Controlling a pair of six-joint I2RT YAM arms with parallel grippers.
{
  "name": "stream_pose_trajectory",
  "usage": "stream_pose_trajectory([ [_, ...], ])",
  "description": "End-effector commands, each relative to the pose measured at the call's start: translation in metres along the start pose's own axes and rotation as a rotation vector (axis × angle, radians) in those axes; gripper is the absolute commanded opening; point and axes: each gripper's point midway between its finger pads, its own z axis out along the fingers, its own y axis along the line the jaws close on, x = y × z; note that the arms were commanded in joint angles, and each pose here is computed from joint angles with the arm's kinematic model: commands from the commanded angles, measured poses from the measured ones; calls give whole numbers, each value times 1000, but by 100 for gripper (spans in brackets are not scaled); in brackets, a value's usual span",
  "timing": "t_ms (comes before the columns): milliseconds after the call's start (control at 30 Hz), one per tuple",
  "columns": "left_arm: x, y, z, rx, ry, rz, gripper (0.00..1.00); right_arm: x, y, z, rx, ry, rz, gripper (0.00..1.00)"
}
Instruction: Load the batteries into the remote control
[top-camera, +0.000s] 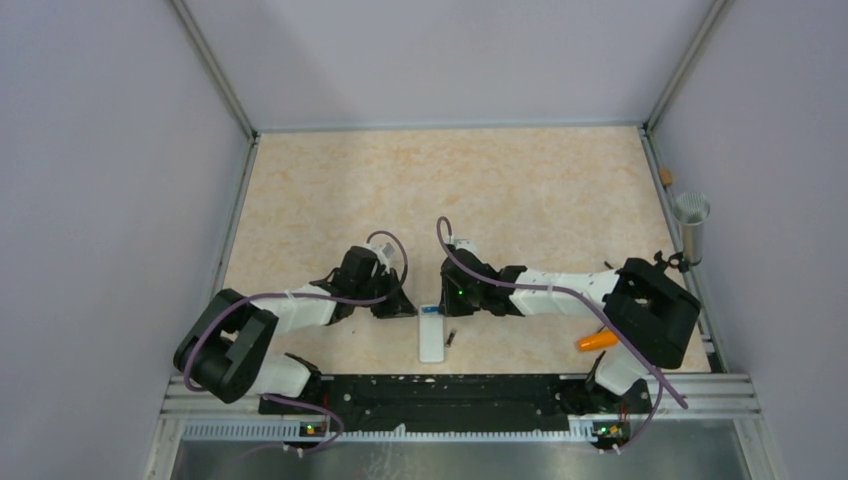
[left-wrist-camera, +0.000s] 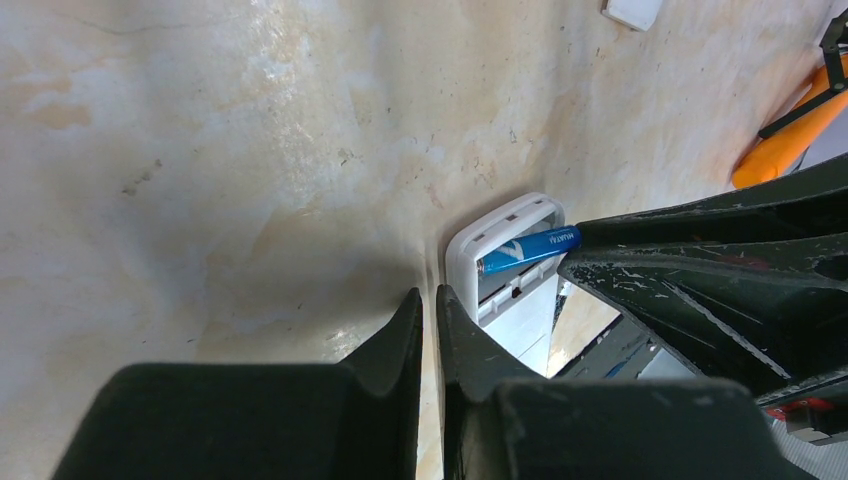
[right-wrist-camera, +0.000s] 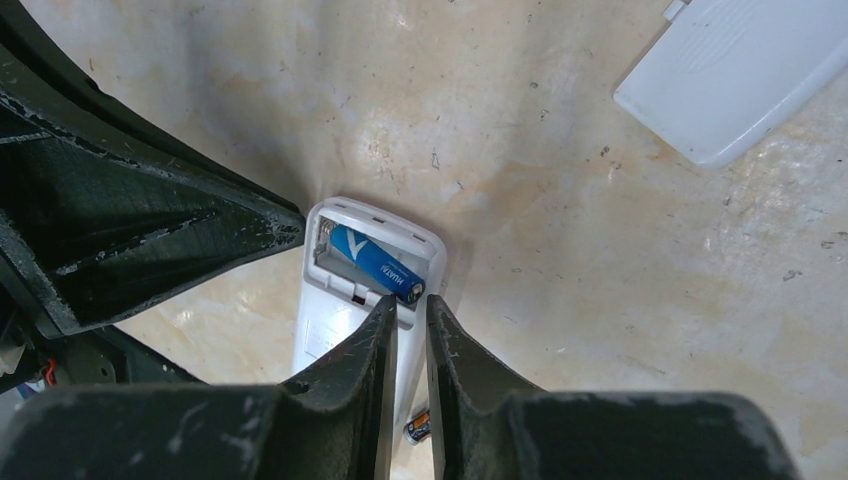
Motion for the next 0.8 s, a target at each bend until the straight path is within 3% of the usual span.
stream_pose_trajectory([
  [0,13,12,1,-28,34,10,10,-15,12,1,-35,-37,15,15],
  [267,14,9,3,-22,45,18,9,-19,19,1,-51,-39,-2,12],
  [767,13,9,4,-24,47,18,9,-31,17,-15,-30,-82,-14,18],
])
